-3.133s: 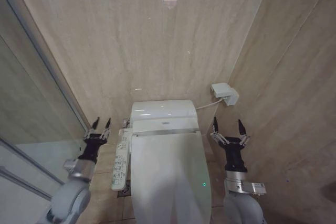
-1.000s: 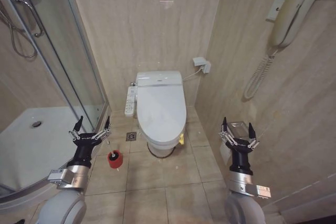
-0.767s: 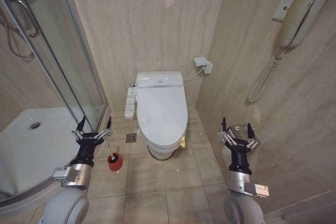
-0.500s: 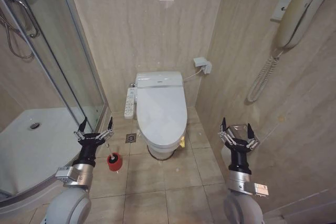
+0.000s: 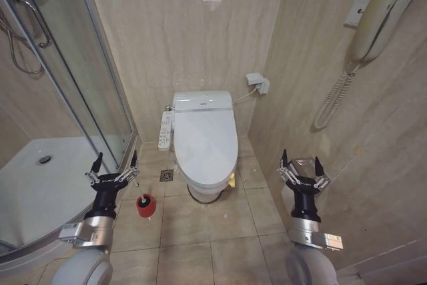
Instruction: Open the toilet lid, clean the toilet bowl with a toilet brush, close the toilet lid, and flush.
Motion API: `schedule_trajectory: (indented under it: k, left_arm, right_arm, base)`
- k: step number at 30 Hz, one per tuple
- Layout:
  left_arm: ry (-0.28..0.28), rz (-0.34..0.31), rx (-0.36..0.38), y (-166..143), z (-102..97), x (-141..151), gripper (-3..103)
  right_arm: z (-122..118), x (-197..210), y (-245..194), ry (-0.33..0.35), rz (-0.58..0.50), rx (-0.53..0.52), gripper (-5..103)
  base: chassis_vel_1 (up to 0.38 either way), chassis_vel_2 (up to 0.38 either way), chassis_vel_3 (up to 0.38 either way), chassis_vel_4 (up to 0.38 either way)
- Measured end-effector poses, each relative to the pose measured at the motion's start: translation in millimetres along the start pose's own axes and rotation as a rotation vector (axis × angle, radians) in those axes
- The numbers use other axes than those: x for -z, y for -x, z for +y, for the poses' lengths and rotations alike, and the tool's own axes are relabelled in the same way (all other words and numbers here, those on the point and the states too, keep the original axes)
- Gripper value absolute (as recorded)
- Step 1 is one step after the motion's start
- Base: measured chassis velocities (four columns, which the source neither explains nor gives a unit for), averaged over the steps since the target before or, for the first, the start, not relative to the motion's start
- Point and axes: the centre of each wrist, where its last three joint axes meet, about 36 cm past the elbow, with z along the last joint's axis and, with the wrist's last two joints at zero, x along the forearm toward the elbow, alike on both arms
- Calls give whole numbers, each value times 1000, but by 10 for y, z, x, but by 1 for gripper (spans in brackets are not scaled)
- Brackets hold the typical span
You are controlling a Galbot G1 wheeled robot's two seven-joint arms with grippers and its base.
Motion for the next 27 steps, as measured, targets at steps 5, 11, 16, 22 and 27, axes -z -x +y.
schedule_trajectory:
  k: [5, 11, 16, 22, 27]
  left_arm:
    - [-4, -13, 20, -94, -32, 48, 100]
    - [-15, -7, 39, -136, -64, 87, 100]
    - [-15, -4, 42, -138, -67, 92, 100]
    - [-15, -4, 42, -136, -66, 93, 100]
    - [-14, -4, 42, -135, -66, 94, 100]
  right_arm:
    - [0, 1, 0, 0, 0, 0, 100]
    - [1, 2, -1, -1, 0, 0, 100]
    - [0, 2, -1, -1, 0, 0, 100]
    - [0, 2, 0, -1, 0, 0, 100]
    - [0, 2, 0, -1, 0, 0, 100]
  base:
    - [0, 0, 0, 0]
    - [0, 0, 0, 0]
    - [0, 0, 0, 0]
    - [0, 0, 0, 0]
    - [0, 0, 0, 0]
